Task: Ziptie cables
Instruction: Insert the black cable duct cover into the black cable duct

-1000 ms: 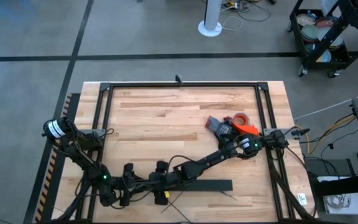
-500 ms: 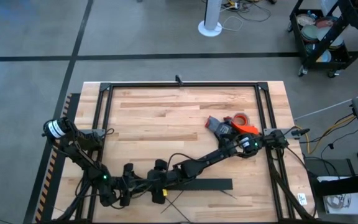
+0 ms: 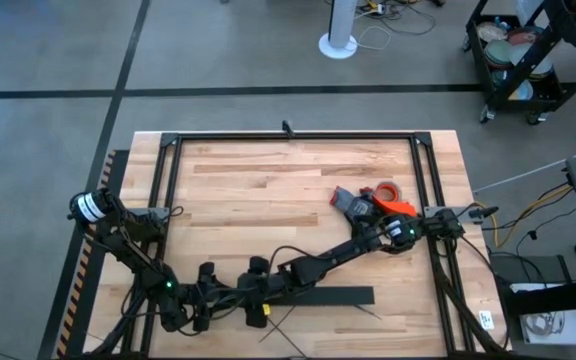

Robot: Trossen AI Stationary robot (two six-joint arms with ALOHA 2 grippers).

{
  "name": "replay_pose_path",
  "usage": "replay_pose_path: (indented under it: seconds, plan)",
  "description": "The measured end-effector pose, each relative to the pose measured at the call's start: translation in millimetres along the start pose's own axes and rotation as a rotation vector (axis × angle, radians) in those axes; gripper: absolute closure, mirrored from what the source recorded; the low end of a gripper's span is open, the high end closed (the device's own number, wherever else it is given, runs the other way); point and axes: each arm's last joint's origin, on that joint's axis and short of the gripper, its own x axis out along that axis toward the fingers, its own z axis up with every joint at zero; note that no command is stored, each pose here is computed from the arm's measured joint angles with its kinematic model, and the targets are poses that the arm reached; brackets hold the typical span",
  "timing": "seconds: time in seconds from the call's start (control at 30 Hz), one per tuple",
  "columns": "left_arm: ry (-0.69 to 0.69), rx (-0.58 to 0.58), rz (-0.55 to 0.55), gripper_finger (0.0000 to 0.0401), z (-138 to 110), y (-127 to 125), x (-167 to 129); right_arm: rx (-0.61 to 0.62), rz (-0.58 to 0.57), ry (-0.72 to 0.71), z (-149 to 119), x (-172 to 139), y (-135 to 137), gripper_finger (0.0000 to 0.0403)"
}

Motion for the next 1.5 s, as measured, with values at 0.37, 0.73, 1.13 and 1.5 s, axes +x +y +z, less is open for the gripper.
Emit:
replay_pose_path:
  seconds: [0.37, 0.73, 1.13, 1.5]
  plan:
    - [0.0, -0.001, 0.0, 0.0172, 0.0, 0.1, 0.1, -0.015, 0.006, 0.007, -0.2, -0.1, 0.2, 0.0169]
    - [0.0, -0.001, 0.0, 0.0172, 0.0, 0.0, 0.1, -0.028, 0.01, 0.024, -3.0, 1.4, -0.3, 0.0145]
    - [0.004, -0.035, 0.01, 0.0177, 0.5, 1.2, 0.9, -0.026, 0.043, 0.034, -3.3, 1.3, 0.7, 0.0188]
    - [-0.002, -0.059, 0.018, 0.0177, 0.0, 3.0, 1.1, -0.026, 0.094, 0.04, -4.9, 2.1, 4.8, 0.0189]
